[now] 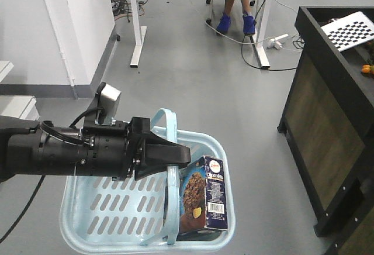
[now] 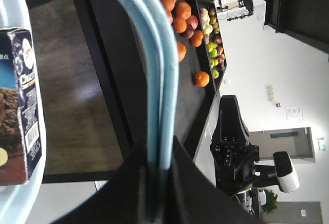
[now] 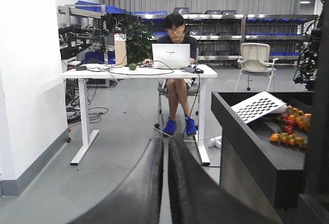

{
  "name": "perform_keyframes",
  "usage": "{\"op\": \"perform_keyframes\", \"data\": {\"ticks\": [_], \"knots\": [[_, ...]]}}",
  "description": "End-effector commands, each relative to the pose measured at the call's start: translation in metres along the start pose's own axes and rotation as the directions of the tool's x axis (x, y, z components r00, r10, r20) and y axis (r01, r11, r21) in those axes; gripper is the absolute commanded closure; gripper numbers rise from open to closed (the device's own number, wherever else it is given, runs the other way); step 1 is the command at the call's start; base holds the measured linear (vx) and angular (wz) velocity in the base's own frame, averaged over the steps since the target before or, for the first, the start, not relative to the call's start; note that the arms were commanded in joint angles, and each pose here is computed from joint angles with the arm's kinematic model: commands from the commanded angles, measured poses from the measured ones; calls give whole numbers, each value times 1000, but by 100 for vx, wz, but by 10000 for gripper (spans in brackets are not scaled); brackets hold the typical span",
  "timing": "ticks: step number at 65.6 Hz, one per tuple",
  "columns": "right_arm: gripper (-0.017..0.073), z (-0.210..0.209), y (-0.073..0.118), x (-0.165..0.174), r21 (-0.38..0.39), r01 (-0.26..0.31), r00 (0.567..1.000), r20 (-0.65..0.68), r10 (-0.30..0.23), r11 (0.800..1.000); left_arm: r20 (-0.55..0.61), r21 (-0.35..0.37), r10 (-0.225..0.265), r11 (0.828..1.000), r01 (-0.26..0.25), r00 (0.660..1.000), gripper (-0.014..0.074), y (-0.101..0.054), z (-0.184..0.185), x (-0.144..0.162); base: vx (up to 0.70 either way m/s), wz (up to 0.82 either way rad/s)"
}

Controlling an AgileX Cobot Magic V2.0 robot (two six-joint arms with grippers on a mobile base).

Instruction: Left arm holds basket, right arm returns cookies

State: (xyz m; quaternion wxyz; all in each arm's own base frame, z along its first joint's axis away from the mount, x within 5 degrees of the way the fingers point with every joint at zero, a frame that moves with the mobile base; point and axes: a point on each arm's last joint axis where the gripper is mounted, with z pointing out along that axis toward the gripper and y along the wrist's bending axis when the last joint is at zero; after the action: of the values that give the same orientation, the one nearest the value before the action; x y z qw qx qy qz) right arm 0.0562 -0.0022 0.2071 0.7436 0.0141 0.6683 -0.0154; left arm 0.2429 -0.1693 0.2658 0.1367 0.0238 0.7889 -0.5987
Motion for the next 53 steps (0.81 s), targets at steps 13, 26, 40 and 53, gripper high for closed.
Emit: {"op": "perform_keyframes", "data": {"ticks": [13, 26, 40, 53], "knots": [[565, -1, 1, -2, -8, 18, 998, 68, -18, 1000, 42, 150, 5, 989, -12, 999, 596, -31, -6, -4, 35, 8], [565, -1, 1, -2, -8, 18, 998, 68, -18, 1000, 42, 150, 5, 989, -12, 999, 596, -31, -6, -4, 35, 28], [565, -1, 1, -2, -8, 18, 998, 68, -18, 1000, 42, 150, 5, 989, -12, 999, 596, -31, -6, -4, 35, 60], [565, -1, 1, -2, -8, 18, 998, 68, -18, 1000, 42, 150, 5, 989, -12, 999, 596, -31, -6, -4, 32, 79]]}}
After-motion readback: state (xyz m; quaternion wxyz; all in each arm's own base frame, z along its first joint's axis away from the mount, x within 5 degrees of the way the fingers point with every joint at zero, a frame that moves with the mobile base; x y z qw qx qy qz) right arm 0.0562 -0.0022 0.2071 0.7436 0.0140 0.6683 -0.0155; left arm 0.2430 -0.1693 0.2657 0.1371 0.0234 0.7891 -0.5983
